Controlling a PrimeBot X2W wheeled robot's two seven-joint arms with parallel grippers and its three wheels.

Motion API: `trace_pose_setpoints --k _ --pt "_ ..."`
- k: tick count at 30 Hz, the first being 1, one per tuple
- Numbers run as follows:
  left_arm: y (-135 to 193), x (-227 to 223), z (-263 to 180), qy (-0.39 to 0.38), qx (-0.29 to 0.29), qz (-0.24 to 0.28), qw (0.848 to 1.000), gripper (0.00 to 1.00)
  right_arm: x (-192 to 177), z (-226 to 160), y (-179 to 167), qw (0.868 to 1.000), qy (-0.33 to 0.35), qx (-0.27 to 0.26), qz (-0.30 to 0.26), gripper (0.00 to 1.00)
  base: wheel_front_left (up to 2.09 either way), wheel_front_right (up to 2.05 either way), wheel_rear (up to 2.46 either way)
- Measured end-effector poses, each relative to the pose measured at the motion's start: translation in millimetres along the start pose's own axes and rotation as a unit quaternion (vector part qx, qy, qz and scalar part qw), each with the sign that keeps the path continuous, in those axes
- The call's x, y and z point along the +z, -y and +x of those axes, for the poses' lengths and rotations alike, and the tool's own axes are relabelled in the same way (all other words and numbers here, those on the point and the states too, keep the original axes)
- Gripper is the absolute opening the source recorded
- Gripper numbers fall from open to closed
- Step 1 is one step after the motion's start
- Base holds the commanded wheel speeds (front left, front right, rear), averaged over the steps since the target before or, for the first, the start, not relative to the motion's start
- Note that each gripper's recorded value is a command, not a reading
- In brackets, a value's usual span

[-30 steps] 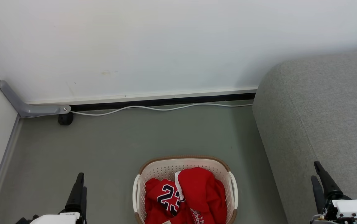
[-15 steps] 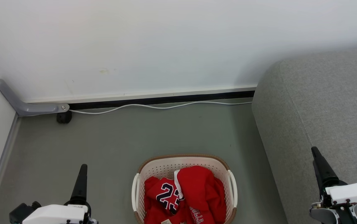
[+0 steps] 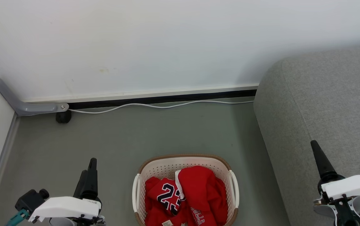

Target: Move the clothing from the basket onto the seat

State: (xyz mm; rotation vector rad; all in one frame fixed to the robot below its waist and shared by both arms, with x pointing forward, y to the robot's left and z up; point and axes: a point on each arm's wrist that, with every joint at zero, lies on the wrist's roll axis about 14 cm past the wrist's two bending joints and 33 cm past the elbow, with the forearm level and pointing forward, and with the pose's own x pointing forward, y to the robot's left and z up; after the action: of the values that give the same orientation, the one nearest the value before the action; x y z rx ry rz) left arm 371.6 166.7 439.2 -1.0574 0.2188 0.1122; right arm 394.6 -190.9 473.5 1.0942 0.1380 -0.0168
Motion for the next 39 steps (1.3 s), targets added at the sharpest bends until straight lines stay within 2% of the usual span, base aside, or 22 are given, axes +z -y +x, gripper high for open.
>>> trace_pose_setpoints --k 17,26,39 --pt "8.6 -3.0 6.8 0.006 0.001 0.139 0.990 1.00 2.7 9.5 -10.5 0.991 -0.009 0.024 -0.134 1.00 0.00 0.00 0.00" --pt "10.5 -0.6 9.8 0.018 0.004 0.215 0.976 1.00 2.6 14.8 -16.1 0.979 -0.014 0.038 -0.202 1.00 0.00 0.00 0.00" --pt "21.9 0.5 16.4 0.034 -0.008 0.297 0.954 1.00 9.4 22.6 -26.6 0.958 -0.006 0.062 -0.279 1.00 0.00 0.00 0.00"
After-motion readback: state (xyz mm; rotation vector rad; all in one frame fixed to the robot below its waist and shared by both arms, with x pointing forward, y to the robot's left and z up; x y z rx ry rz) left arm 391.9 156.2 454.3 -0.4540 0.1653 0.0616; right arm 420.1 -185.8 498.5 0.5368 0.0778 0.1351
